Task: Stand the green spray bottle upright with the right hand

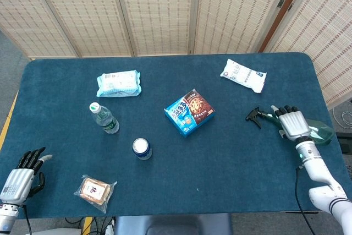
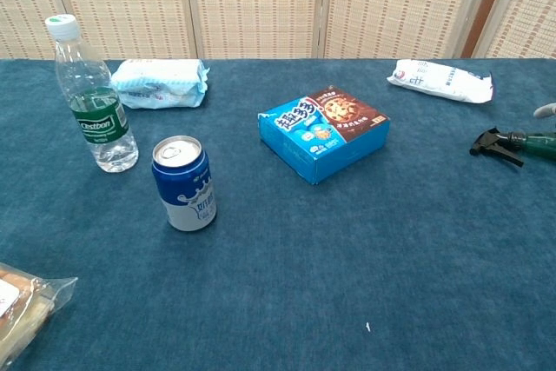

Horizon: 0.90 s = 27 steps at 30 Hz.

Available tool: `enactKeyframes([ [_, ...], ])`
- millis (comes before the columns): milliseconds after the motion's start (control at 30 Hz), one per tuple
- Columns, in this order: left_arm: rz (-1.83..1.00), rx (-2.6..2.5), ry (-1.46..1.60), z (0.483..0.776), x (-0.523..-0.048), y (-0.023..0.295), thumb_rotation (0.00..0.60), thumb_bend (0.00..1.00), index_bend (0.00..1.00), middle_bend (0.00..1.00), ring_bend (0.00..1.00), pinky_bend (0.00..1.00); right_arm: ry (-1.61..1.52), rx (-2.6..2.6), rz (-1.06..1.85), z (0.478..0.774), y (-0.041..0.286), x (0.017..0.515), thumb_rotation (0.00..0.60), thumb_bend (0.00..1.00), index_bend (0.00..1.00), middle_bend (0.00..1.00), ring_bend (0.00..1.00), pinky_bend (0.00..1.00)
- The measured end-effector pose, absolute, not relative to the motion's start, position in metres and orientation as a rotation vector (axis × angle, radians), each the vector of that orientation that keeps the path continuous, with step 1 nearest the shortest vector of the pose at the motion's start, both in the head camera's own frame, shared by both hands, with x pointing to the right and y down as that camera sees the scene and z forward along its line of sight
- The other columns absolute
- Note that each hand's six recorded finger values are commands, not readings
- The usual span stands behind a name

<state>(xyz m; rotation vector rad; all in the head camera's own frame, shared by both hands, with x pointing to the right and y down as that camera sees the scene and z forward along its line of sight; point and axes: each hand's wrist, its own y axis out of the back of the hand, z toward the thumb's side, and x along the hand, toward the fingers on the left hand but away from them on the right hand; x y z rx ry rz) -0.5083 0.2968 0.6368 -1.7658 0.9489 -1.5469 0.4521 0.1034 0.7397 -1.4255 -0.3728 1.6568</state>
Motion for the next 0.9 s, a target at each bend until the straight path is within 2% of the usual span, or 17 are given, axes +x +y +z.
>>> enactKeyframes([
  [433, -1.565, -1.776, 0.966, 0.641, -0.517, 0.301, 0.6, 0.74, 0.18, 0.07, 0.07, 0.0, -0.379, -1.445, 1.65, 0.752, 0.096, 0.437, 0.6, 0.22, 0.17, 0.28, 0.18, 0.26],
  [667, -1.575, -1.774, 0.975, 0.642, -0.52, 0.304, 0.6, 0.74, 0.18, 0.07, 0.07, 0.0, -0.378, -1.449, 1.646, 0.756, 0.097, 0.433, 0.6, 0.23, 0.2, 0.31, 0.22, 0.37],
  [900, -1.574, -1.775, 0.978, 0.643, -0.521, 0.305, 0.6, 0.74, 0.18, 0.07, 0.07, 0.0, -0.382, -1.434, 1.635, 0.754, 0.096, 0.433, 0.6, 0.25, 0.24, 0.35, 0.26, 0.4],
])
